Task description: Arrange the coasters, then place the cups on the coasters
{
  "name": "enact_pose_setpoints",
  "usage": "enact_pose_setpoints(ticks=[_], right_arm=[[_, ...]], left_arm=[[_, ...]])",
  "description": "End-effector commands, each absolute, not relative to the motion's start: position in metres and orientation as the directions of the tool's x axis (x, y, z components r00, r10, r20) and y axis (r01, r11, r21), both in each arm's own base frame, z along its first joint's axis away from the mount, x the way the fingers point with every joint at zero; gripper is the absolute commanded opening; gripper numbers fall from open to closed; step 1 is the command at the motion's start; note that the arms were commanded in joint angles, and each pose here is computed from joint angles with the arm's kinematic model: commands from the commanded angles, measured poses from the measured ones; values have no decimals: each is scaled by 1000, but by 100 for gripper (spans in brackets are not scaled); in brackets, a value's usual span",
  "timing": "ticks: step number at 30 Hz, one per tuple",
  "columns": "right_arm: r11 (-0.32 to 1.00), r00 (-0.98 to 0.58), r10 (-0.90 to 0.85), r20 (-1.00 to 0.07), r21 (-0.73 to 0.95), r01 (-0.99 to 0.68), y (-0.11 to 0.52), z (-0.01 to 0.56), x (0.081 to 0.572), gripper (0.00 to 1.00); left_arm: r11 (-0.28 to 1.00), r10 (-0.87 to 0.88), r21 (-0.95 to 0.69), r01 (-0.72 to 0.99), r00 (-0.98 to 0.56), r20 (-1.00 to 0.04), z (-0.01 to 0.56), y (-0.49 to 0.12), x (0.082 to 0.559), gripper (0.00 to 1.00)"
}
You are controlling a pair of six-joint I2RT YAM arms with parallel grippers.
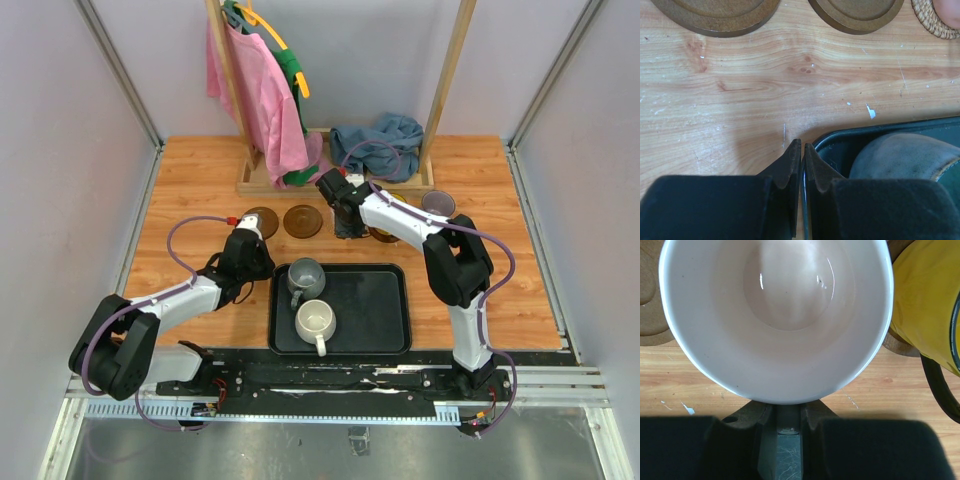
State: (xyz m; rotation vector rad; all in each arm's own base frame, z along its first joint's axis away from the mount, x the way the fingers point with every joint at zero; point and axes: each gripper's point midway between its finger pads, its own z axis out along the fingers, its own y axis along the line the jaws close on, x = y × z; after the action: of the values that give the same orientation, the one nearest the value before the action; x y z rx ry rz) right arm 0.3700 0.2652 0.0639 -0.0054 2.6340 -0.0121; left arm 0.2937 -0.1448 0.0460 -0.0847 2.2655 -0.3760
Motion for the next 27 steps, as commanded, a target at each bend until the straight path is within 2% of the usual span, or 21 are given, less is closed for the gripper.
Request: enact_pose_setpoints(ticks=[1,14,27], right_arm=[[1000,-861,17,-507,11,14,268,67,377,1],[999,-811,32,-584,25,22,268,92,389,1],[1000,-814,18,-581,25,4,274,87,395,1]], left_arm=[[948,-185,-306,83,-640,-746,56,-151,301,11],[948,-184,-306,85,-638,-748,57,-151,301,11],[949,-183,-303,84,-638,-748,56,-151,301,11]])
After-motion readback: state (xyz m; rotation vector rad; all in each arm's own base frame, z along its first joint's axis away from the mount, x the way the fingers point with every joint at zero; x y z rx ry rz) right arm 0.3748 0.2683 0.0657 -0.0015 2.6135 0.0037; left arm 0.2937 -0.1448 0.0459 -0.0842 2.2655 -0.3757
